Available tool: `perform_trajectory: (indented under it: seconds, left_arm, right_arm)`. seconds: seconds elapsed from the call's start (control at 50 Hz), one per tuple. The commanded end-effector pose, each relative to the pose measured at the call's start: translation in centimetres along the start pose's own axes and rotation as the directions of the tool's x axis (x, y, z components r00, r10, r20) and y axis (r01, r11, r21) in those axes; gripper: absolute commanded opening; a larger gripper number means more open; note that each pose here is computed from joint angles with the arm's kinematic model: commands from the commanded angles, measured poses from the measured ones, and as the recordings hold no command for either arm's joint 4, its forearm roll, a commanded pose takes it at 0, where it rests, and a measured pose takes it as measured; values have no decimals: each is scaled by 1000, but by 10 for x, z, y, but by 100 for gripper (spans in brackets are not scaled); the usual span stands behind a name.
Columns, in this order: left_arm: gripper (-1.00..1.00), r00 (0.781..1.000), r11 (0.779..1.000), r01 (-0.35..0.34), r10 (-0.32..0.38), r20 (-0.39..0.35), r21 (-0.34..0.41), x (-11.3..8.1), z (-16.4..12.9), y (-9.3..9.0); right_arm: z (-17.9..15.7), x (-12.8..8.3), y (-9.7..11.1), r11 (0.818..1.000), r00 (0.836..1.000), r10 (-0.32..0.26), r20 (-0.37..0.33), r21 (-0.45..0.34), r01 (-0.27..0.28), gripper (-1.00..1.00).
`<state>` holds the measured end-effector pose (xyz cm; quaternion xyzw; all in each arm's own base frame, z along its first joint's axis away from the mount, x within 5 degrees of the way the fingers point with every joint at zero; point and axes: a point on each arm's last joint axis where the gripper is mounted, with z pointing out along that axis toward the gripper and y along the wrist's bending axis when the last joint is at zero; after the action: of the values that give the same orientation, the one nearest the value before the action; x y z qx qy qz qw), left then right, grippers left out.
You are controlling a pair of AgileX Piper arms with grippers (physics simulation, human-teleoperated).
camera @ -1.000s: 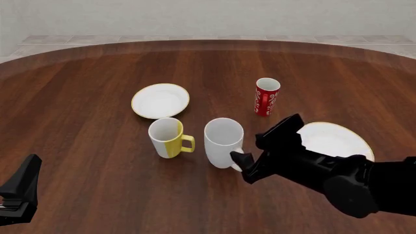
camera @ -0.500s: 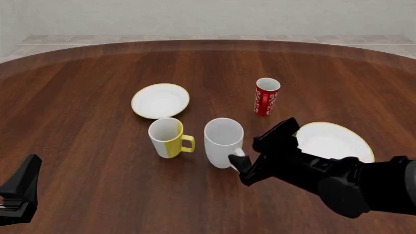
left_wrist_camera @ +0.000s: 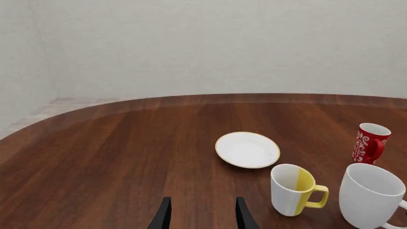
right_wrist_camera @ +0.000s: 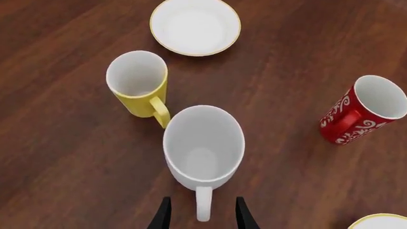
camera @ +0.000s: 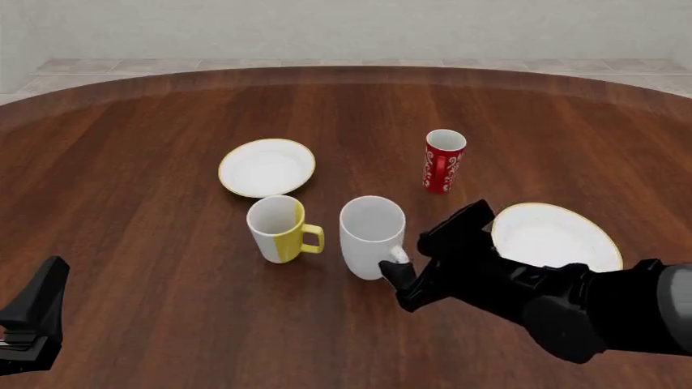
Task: Put the white mug on the left plate.
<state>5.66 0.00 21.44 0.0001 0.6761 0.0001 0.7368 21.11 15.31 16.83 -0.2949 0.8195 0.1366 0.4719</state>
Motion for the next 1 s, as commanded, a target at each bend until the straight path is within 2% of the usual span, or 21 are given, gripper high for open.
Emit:
perform_trajectory:
  seconds: [0.02, 1.0]
  left_arm:
    - [100, 1000, 1000, 0, 0, 0, 0, 0, 0, 0]
    - [100, 1000, 1000, 0, 0, 0, 0, 0, 0, 0]
  right_arm:
    - [3, 2, 0, 1000, 1000, 0, -7, 1, 0, 100]
    - [17, 13, 1, 1000, 999, 14, -38, -2, -14, 100]
